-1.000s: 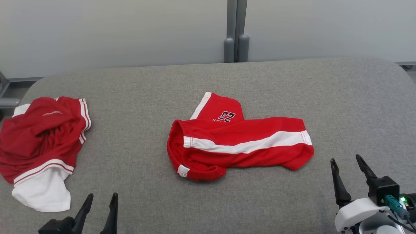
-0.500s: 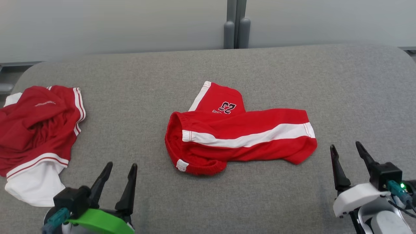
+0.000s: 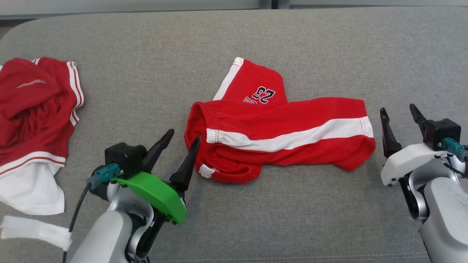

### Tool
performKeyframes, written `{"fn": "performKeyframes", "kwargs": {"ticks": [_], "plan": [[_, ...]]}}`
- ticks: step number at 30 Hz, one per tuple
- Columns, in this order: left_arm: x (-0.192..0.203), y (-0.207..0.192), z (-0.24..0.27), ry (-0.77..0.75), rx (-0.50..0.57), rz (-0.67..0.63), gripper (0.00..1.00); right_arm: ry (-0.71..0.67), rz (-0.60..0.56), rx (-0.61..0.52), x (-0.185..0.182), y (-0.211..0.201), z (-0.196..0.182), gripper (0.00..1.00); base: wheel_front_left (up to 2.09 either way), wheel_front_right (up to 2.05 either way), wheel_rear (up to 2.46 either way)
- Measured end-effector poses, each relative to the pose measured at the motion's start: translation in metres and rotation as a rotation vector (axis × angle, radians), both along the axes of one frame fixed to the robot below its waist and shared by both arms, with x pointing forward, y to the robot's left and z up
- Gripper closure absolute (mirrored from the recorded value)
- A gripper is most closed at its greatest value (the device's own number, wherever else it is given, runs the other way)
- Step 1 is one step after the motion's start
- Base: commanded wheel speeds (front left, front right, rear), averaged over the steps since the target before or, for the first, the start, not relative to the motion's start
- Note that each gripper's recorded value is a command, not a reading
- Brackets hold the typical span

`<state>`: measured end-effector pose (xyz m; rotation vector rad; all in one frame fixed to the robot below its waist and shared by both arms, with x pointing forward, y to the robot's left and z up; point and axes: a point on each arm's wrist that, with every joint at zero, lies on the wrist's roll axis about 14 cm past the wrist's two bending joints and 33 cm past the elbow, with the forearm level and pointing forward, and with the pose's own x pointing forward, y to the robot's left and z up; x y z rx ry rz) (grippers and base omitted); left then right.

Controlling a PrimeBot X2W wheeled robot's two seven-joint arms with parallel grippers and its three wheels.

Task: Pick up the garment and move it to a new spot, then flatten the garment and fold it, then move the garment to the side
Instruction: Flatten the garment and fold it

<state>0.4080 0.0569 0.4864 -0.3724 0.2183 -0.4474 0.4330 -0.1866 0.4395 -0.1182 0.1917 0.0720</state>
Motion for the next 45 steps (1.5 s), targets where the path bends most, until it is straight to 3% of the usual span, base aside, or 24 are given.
{"fn": "performKeyframes", "kwargs": {"ticks": [10,25,26,28,30,32,33,45], "plan": [[0.014,-0.014,-0.034,0.128,0.021,-0.047,0.00,0.122,0.066,0.014,0.018,0.027,-0.045,0.00,0.00,0.00,0.00],[0.021,-0.049,-0.041,0.166,-0.003,-0.164,0.00,0.175,0.033,0.012,0.020,0.018,-0.069,0.00,0.00,0.00,0.00],[0.020,-0.051,-0.042,0.172,-0.004,-0.171,0.05,0.179,0.031,0.011,0.019,0.017,-0.071,0.00,0.00,0.00,0.00],[0.019,-0.054,-0.044,0.180,-0.005,-0.182,0.53,0.182,0.028,0.009,0.020,0.016,-0.073,0.00,0.00,0.00,0.00],[0.018,-0.056,-0.044,0.183,-0.006,-0.186,0.64,0.185,0.027,0.008,0.020,0.015,-0.074,0.00,0.00,0.00,0.00],[0.020,-0.057,-0.042,0.177,-0.010,-0.192,0.93,0.187,0.026,0.008,0.019,0.015,-0.076,0.00,0.00,0.00,0.00],[0.021,-0.058,-0.041,0.172,-0.011,-0.194,1.00,0.190,0.028,0.008,0.019,0.015,-0.077,0.00,0.00,0.00,0.00],[0.025,-0.058,-0.035,0.154,-0.011,-0.193,1.00,0.211,0.073,0.035,0.021,0.032,-0.084,0.00,0.00,0.00,0.00]]}}
